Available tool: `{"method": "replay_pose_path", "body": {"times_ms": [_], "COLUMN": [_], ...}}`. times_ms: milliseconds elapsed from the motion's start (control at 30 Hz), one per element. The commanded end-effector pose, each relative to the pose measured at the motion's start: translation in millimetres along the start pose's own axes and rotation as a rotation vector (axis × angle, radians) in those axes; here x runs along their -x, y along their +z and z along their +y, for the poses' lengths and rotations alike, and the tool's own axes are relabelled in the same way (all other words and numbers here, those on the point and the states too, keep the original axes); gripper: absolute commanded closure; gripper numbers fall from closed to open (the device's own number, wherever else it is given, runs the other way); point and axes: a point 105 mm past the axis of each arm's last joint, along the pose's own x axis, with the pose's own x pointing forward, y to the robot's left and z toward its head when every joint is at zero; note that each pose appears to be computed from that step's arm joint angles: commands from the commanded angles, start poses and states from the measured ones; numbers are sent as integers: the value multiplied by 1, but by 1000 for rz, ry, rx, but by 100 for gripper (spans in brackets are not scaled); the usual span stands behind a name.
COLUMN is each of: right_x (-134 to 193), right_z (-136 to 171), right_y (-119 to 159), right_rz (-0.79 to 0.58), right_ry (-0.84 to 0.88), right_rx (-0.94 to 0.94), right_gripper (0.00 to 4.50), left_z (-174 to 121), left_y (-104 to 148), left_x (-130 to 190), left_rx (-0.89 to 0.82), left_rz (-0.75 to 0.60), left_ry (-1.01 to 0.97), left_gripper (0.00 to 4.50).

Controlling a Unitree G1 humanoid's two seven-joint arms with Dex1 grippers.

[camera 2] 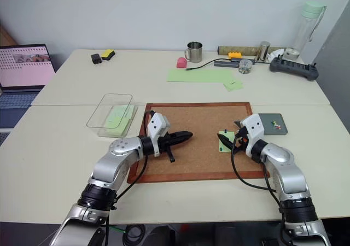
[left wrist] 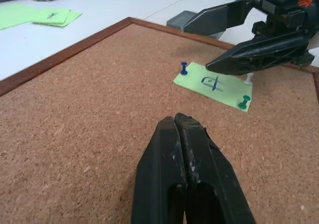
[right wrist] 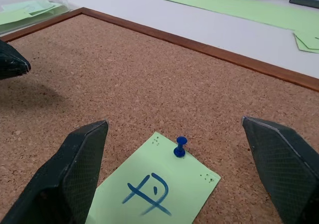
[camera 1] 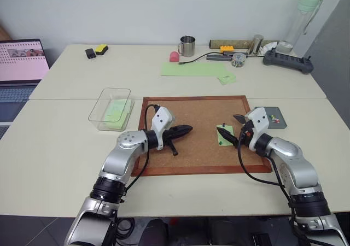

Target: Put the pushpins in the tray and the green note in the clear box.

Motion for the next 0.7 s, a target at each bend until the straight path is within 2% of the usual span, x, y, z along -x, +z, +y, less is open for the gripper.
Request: {"method": "replay_pose_path", "body": {"times_ms": [33, 133, 400, 533, 700], "right_x": [-7, -12, -21, -23, -24], "right_z": [-1, -4, -4, -5, -4], "right_y": [12, 10, -1, -3, -4], "right_rz": [-37, -28, 7, 3, -3], "right_ry": [-4, -18, -14, -24, -22], "right_rx": [24, 14, -23, -31, -37], "right_gripper": [0, 0, 0, 65, 182], "left_z": [-7, -9, -3, -2, 0], "left_y": [-29, -40, -34, -32, -31], "left_x": [-5, -4, -4, -3, -1], "left_rx": [-5, -24, -37, -36, -40], "left_rz": [110, 151, 132, 128, 128], "left_ry": [-13, -21, 0, 10, 15], "left_gripper": [446, 446, 446, 450, 450]}}
